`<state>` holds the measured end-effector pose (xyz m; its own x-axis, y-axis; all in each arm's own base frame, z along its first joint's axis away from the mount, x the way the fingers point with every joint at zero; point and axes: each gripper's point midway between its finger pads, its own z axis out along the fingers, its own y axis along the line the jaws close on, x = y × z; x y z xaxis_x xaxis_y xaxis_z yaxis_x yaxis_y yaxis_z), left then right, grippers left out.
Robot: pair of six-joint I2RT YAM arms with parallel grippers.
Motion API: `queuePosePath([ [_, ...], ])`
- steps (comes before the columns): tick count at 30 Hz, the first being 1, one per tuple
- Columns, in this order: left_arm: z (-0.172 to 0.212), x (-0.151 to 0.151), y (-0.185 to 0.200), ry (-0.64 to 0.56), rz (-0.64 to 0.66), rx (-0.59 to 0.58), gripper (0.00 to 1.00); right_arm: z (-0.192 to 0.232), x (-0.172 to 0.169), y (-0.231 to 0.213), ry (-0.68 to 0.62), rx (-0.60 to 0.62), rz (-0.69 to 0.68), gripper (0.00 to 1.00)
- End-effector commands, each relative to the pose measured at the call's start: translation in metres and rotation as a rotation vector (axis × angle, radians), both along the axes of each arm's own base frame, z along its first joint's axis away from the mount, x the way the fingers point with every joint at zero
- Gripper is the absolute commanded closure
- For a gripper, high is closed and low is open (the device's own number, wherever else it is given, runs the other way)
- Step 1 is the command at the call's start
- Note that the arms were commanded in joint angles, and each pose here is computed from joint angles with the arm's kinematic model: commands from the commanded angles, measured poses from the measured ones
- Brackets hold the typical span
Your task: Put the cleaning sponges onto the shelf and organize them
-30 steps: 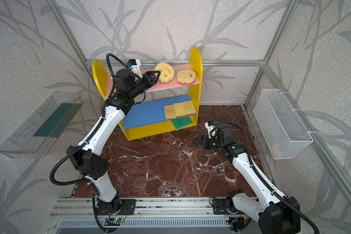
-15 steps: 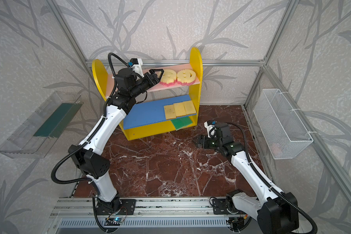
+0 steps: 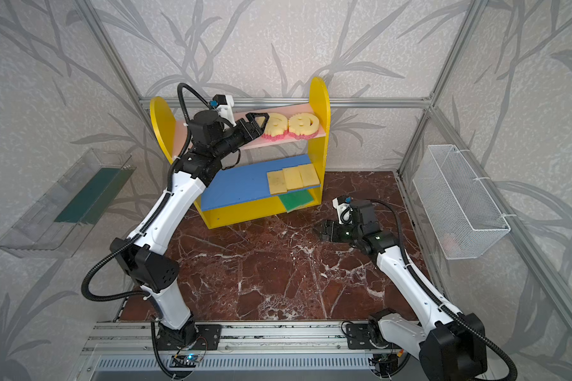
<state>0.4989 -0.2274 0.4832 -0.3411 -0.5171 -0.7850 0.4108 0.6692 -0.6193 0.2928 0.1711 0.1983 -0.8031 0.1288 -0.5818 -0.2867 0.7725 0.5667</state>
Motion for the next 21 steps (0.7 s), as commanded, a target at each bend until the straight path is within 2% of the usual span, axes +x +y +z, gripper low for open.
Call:
queuePosePath([
  [1,0.017,-0.025,0.006,-0.027,0.030,0.085,0.10,0.008,0.000,-0.003,-0.051,-0.021,-0.001,0.15],
  [8,0.020,-0.077,0.015,-0.077,0.072,0.234,0.07,0.032,0.003,-0.011,-0.140,-0.011,-0.049,0.12],
  [10,0.015,-0.095,0.022,-0.075,0.080,0.247,0.06,0.038,0.003,-0.015,-0.172,-0.025,-0.065,0.10],
  [13,0.000,-0.123,0.040,-0.068,0.106,0.241,0.01,0.042,0.005,-0.024,-0.232,-0.063,-0.098,0.06],
  [17,-0.041,-0.160,0.066,0.007,0.139,0.244,0.01,0.038,0.011,-0.037,-0.300,-0.119,-0.151,0.02],
  [21,-0.107,-0.187,0.083,0.137,0.154,0.242,0.01,0.020,0.019,-0.054,-0.337,-0.187,-0.234,0.01],
])
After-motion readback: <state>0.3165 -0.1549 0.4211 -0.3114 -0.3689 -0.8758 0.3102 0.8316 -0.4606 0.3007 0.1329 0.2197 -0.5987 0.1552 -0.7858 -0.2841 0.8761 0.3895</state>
